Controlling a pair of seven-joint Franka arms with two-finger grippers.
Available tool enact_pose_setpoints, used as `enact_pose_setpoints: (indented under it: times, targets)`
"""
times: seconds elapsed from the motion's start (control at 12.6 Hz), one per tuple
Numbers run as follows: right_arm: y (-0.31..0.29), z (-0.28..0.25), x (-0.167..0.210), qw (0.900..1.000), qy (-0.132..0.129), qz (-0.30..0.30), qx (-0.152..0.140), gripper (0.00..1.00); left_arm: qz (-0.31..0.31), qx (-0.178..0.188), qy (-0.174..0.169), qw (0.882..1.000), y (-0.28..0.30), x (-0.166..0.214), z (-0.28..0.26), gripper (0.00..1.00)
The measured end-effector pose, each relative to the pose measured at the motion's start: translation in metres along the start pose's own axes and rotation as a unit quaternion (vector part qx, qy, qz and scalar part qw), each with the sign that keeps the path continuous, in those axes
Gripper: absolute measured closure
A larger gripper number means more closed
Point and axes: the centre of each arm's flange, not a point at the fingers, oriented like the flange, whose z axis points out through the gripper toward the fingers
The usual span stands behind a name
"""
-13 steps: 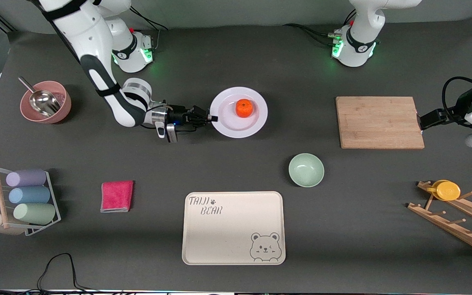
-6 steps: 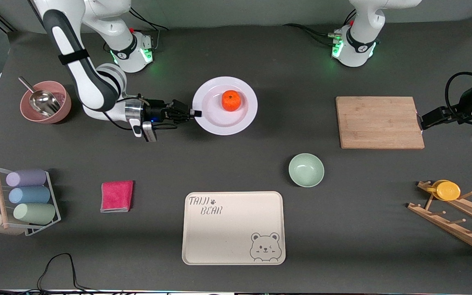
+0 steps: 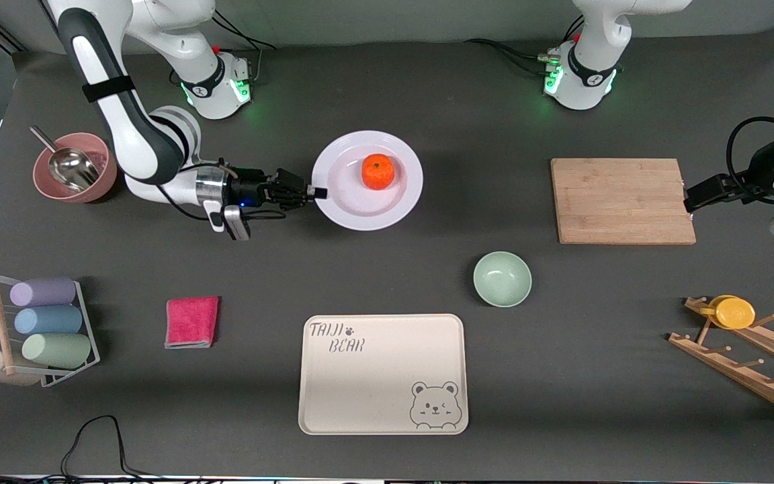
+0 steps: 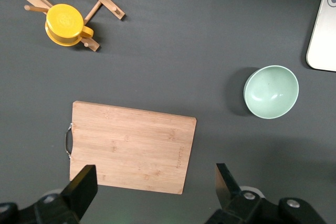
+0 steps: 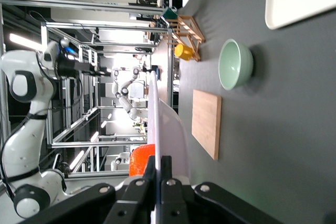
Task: Place orange and plate with both arms
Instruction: 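Slide the plate with the orange onto the bear tray with the right gripper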
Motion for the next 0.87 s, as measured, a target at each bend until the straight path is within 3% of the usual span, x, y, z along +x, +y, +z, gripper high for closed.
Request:
enact_pose_setpoints:
  times: [0.4, 0.87]
  targets:
    - [0.027, 0.014, 0.12, 1.0, 0.017, 0.006, 0.006, 0.95, 0.01, -0.004, 0.002, 1.0, -0.013, 0.001, -0.003, 0.0]
    - [0.052, 0.019, 0.244, 0.998, 0.041, 0.032, -0.019, 0.95, 0.011, -0.006, 0.008, 1.0, -0.022, -0.002, -0.01, 0.0]
